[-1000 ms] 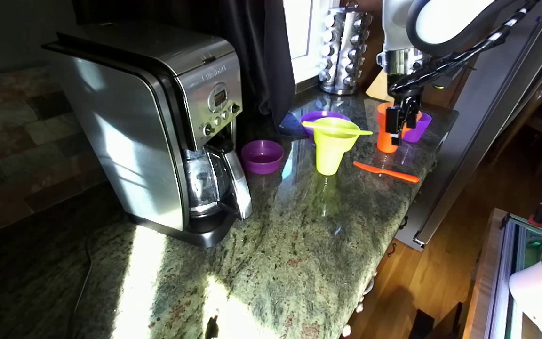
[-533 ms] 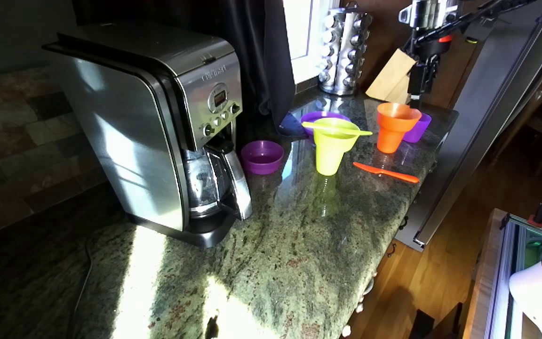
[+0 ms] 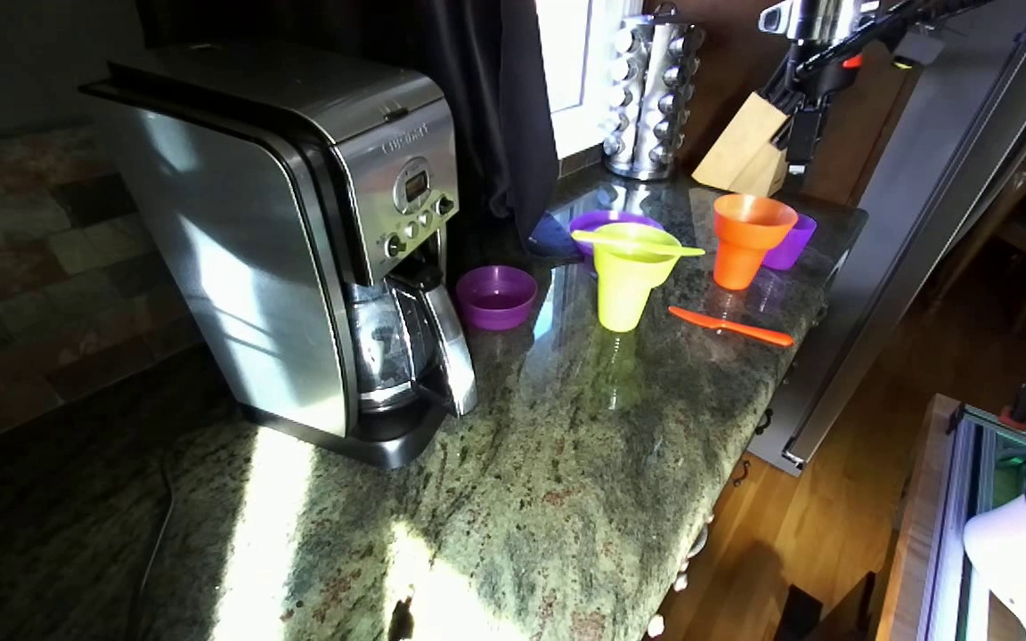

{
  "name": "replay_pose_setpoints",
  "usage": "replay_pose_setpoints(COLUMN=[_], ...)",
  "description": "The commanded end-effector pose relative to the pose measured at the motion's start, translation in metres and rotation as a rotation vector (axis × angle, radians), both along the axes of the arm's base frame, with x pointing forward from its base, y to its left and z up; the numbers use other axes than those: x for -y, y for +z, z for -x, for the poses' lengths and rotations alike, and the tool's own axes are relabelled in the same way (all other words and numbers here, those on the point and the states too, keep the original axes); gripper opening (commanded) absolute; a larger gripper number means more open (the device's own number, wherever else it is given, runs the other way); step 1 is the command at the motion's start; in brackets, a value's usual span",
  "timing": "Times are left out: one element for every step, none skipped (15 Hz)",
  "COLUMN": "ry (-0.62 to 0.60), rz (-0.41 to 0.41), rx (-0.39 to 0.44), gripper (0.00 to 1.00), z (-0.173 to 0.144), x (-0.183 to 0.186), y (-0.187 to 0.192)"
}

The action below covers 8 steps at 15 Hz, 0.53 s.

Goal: Remove the orange knife from the orange bowl then place the orange bowl on the right side of the counter, move the orange knife to the right.

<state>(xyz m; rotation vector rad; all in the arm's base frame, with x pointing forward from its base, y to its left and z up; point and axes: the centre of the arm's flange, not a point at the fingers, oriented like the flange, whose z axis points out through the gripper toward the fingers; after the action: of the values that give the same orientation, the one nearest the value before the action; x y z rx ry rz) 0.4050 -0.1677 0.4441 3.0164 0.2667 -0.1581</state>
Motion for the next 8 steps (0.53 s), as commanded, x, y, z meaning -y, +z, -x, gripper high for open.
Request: replay_pose_setpoints(ry=[0.063,0.074,0.077,0.078,0.08,0.075,0.069,0.063], rz=[-0.021,-0.027,-0.034,-0.044,-0.053,-0.061,-0.074,-0.078], rx=[0.016,0.018,0.02,0.023,0.028,0.031,0.033,0.037], gripper=[1.0,1.0,1.0,1.0,1.0,1.0,1.0,1.0], z=[-0.019,-0.022,-0.026,-0.028,-0.029,-0.031,-0.033,-0.034], x=[0.007,0.006,0.004,0.003,0.001,-0.001,-0.003,-0.005], y=[-0.02,-0.026,-0.032,-0.036,-0.041,-0.046,-0.05,-0.054])
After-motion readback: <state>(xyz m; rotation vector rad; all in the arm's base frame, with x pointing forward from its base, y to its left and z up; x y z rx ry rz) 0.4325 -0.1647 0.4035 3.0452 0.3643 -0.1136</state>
